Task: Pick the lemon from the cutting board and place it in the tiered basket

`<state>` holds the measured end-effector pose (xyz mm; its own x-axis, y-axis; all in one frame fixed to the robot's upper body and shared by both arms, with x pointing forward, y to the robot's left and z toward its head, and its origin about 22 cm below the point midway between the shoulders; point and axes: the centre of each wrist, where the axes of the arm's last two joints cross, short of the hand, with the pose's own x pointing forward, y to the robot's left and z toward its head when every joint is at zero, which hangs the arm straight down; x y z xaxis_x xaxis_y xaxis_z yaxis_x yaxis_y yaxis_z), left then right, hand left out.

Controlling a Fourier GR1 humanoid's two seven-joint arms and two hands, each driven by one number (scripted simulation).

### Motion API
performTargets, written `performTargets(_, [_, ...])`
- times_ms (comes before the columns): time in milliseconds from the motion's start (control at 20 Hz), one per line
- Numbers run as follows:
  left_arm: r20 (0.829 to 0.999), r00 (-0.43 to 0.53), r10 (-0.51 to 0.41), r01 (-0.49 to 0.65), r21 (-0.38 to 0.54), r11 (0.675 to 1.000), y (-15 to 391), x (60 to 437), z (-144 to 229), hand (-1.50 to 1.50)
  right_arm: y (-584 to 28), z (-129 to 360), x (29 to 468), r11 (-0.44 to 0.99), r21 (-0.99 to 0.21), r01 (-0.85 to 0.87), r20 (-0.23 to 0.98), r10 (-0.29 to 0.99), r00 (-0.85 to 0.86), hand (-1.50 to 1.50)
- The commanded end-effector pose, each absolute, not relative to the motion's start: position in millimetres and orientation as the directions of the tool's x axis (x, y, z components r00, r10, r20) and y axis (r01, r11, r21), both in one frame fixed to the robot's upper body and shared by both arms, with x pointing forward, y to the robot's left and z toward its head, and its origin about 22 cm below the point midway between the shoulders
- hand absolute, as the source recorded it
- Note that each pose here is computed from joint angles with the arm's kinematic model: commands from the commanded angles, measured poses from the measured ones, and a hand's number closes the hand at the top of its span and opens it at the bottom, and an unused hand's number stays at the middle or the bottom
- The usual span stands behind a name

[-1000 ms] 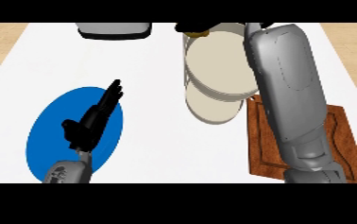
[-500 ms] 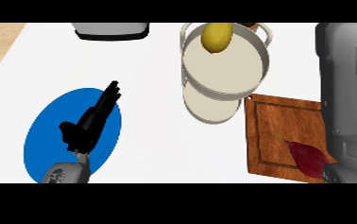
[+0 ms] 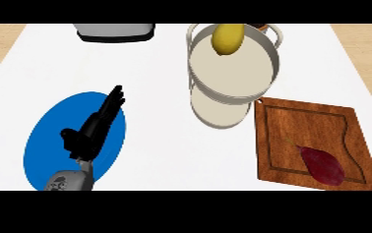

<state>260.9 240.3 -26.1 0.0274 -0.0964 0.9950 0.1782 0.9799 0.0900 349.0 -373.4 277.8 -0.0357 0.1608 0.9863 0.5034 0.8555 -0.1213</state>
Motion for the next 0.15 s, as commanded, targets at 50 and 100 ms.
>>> performTargets(50, [0.993, 0.032, -0.114, 0.170, 0.107, 0.980, 237, 273, -20, 0.00, -452, 262, 297, 0.866, -0.123, 0.484, 0.985, 0.165, -0.045, -1.50])
performTargets(100, [0.995, 0.029, -0.098, 0.174, 0.092, 0.980, 233, 273, -14, 0.00, -475, 257, 286, 0.861, -0.136, 0.489, 0.983, 0.180, -0.044, -1.50])
